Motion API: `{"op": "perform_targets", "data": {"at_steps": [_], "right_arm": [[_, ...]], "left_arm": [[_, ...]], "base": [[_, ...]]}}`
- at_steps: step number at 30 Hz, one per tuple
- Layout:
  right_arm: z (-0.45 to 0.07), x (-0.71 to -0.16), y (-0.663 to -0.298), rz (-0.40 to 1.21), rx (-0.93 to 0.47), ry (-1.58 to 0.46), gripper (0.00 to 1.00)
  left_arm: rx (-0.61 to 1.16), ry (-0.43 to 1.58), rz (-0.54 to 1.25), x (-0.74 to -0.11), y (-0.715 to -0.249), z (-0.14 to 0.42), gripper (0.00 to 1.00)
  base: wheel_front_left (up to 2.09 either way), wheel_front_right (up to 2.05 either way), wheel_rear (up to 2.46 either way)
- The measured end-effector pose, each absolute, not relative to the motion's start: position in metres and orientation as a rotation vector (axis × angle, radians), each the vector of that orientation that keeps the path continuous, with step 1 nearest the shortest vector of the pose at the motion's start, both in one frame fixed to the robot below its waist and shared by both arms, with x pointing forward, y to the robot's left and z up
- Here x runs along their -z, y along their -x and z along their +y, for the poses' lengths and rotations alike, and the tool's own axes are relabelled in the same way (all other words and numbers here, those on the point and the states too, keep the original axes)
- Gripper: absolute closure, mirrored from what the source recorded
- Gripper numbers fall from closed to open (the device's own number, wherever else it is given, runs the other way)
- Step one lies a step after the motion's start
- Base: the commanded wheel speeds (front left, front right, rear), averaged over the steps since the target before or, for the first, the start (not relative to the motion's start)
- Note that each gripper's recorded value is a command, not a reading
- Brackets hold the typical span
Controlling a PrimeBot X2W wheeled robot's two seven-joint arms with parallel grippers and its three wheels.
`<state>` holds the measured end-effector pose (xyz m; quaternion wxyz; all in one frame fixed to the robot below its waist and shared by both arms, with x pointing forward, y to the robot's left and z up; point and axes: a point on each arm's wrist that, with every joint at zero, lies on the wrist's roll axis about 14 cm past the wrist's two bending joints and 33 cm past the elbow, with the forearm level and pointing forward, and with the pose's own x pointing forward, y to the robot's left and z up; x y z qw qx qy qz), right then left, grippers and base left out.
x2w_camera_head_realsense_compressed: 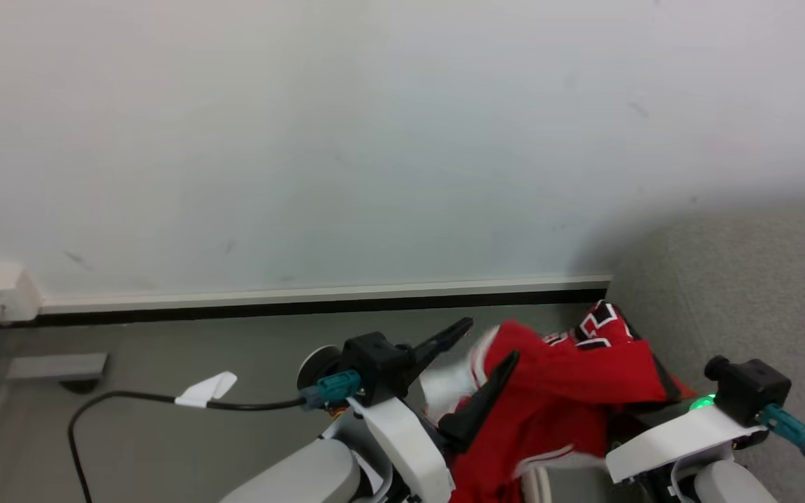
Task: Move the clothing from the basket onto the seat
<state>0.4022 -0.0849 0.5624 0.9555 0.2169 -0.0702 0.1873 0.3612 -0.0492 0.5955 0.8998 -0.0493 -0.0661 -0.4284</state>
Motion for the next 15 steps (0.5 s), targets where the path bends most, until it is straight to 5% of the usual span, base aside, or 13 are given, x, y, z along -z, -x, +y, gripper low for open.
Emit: {"op": "perform_targets", "data": {"at_steps": [15], "right_arm": [[-0.237,-0.58,-0.348,-0.296,0.001,-0.429,1.0]], "left_arm": [[1.159,0.141,-0.162,-0.593,-0.339,-0.133,0.0]], "base": [[0.0,0.0,0.0]]}}
